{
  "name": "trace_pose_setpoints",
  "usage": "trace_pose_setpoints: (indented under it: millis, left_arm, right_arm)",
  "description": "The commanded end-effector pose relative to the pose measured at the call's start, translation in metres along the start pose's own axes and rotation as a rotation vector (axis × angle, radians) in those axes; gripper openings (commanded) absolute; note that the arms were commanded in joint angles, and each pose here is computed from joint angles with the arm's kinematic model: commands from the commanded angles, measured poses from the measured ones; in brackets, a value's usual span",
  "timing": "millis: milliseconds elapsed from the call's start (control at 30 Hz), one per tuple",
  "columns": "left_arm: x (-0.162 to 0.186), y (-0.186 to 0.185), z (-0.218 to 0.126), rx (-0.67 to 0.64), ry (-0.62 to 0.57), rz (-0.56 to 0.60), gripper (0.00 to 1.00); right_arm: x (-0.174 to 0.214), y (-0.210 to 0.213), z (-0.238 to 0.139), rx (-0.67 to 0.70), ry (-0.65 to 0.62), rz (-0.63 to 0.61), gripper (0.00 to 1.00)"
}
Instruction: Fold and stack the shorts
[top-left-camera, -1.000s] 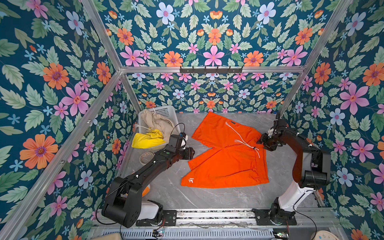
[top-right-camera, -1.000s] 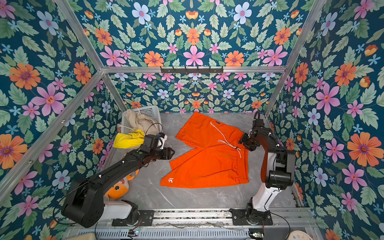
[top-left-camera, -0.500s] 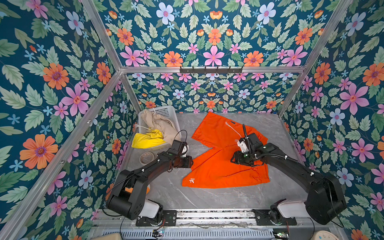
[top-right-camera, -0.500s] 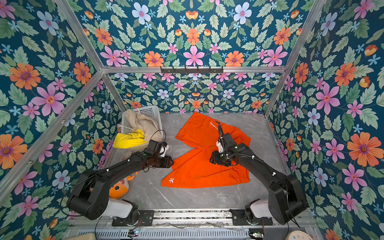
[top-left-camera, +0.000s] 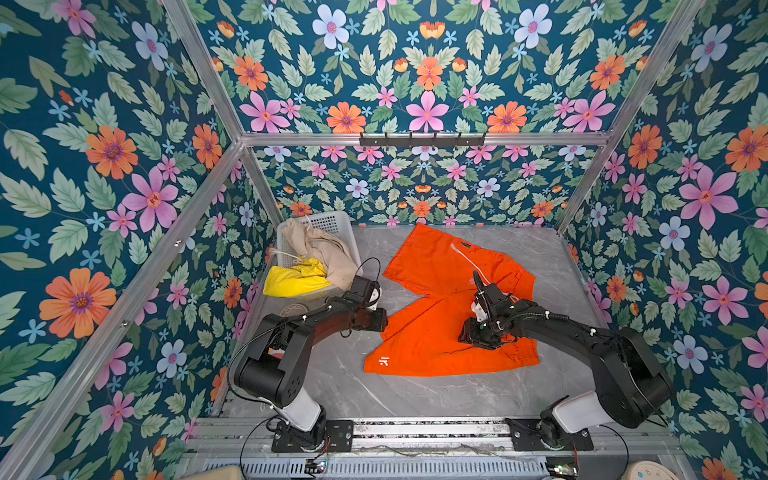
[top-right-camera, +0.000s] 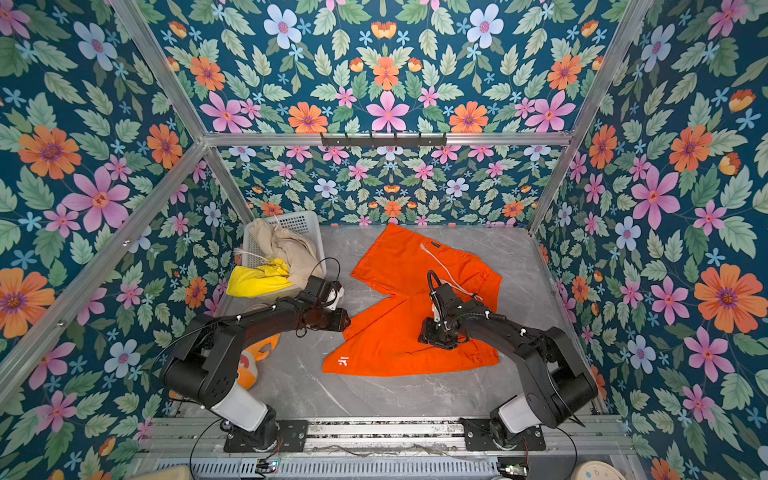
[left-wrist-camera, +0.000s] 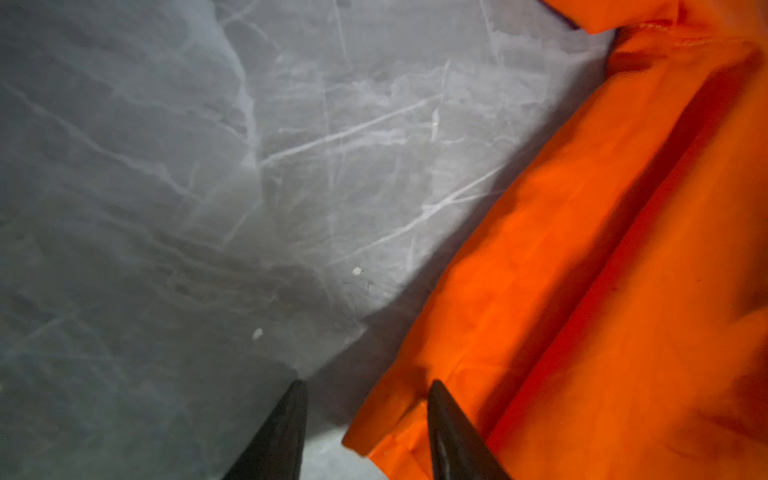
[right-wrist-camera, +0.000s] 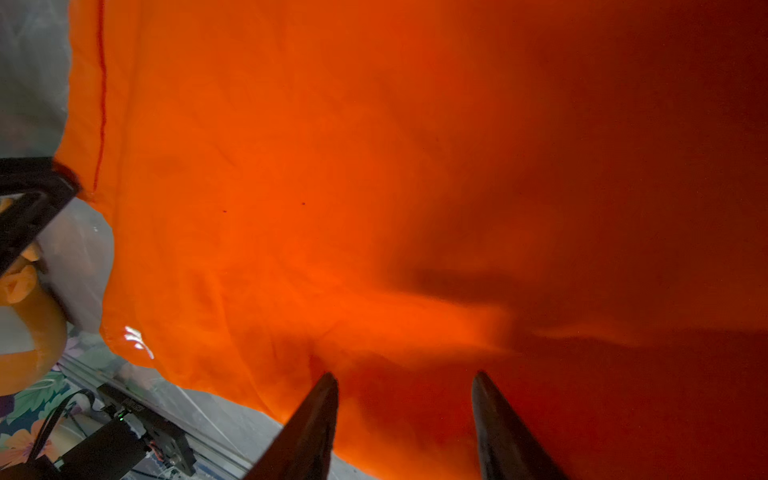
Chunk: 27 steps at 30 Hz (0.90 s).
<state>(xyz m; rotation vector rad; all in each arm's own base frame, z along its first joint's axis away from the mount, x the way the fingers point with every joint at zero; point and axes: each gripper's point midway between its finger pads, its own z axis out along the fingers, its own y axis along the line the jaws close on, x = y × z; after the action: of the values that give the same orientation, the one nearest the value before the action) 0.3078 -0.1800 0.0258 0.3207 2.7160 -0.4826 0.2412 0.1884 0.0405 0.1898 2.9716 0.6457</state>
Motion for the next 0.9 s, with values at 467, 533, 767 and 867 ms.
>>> trace_pose_setpoints:
  millis: [467,533,767,867]
  left_arm:
    - [-0.053,0.038,-0.048,-0.204,-0.041,0.141,0.00]
    - [-0.062,0.053,-0.050,-0.260,-0.037,0.160,0.00]
    - [-0.105,0.074,-0.043,-0.318,-0.062,0.163,0.00]
    - [-0.113,0.070,-0.037,-0.289,-0.060,0.156,0.10]
  right_arm:
    - [0.034,-0.043,0.015,0.137,0.094,0.044,0.53]
    - [0.039,-0.048,0.016,0.144,0.105,0.040,0.53]
    - [0.032,-0.038,0.014,0.113,0.089,0.041,0.53]
    - [0.023,-0.023,0.006,0.063,0.055,0.029,0.55]
